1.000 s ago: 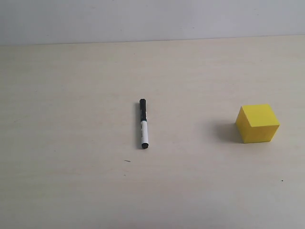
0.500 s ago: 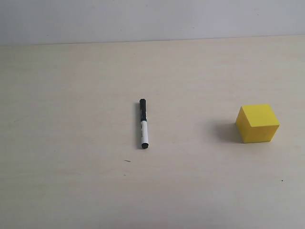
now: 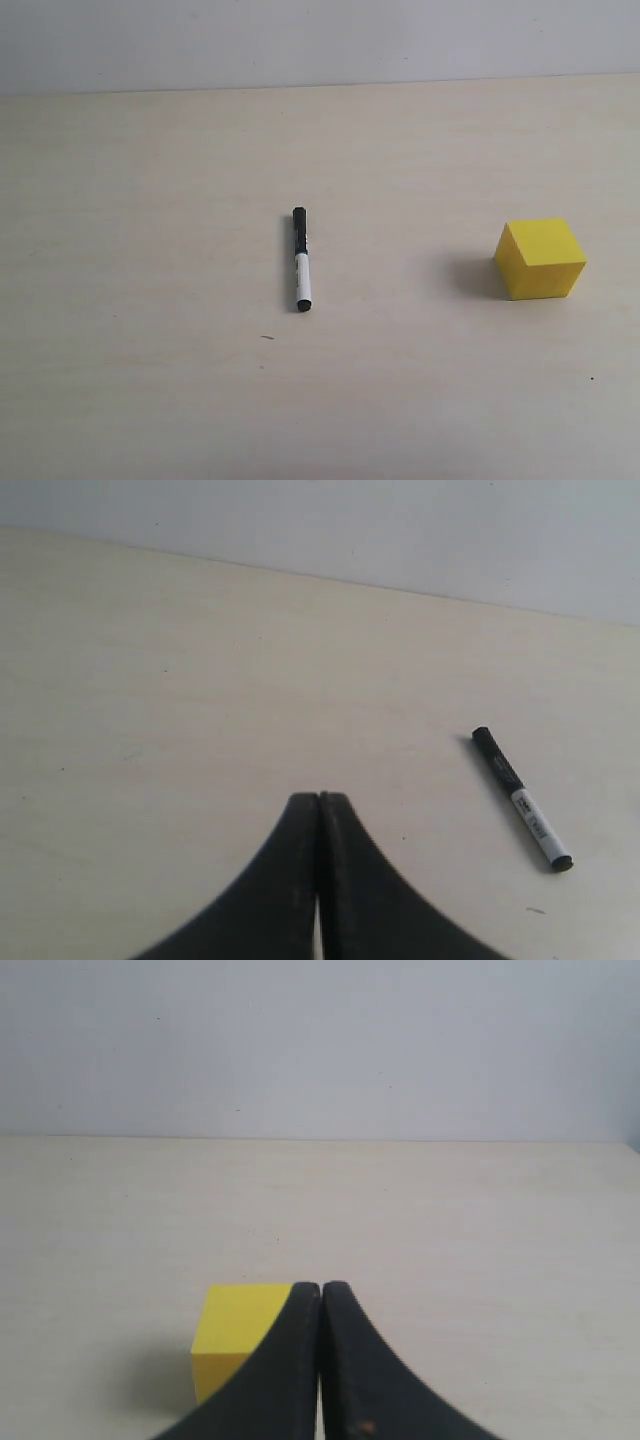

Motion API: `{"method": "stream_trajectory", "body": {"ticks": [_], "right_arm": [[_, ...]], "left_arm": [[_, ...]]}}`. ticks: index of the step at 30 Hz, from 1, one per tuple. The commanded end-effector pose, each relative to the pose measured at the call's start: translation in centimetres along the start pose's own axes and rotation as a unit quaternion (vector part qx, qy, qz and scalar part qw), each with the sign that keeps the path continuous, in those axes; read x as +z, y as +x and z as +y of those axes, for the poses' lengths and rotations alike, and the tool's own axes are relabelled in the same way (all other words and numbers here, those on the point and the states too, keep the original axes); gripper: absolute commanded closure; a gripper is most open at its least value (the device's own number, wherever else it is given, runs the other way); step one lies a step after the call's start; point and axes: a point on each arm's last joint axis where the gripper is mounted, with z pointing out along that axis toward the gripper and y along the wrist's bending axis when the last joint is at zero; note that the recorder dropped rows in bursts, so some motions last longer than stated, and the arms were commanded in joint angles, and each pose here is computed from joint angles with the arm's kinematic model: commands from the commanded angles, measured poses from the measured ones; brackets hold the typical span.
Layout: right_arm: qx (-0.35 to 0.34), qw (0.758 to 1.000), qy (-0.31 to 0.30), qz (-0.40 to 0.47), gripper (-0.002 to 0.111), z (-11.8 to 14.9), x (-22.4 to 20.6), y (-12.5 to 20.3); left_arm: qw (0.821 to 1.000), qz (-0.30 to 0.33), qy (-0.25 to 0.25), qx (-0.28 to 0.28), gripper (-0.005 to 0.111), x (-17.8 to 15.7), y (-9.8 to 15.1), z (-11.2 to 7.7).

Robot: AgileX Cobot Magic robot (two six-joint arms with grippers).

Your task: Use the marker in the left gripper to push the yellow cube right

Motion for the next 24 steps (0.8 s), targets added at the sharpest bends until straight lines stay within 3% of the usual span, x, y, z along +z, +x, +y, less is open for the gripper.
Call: {"method": "stream_trajectory", "body": {"ticks": [1,8,24], "right_arm": [[-0.002,1.0,0.003,-0.003,0.108,0.0,0.0,0.1],[-0.002,1.0,0.003,-0.003,0.108,0.0,0.0,0.1],[-0.001,1.0,0.002,-0.003,0.108,0.0,0.0,0.1]], "left_arm": [[1.0,-0.012,-0.002,0.005,0.107,-0.3,0.6,0.2],[0.999,-0.047,-0.017,0.015,0.107,-0.6,2.0,0.8],[0.999,-0.028,-0.028,0.01,0.107,-0.6,2.3,0.9]]}}
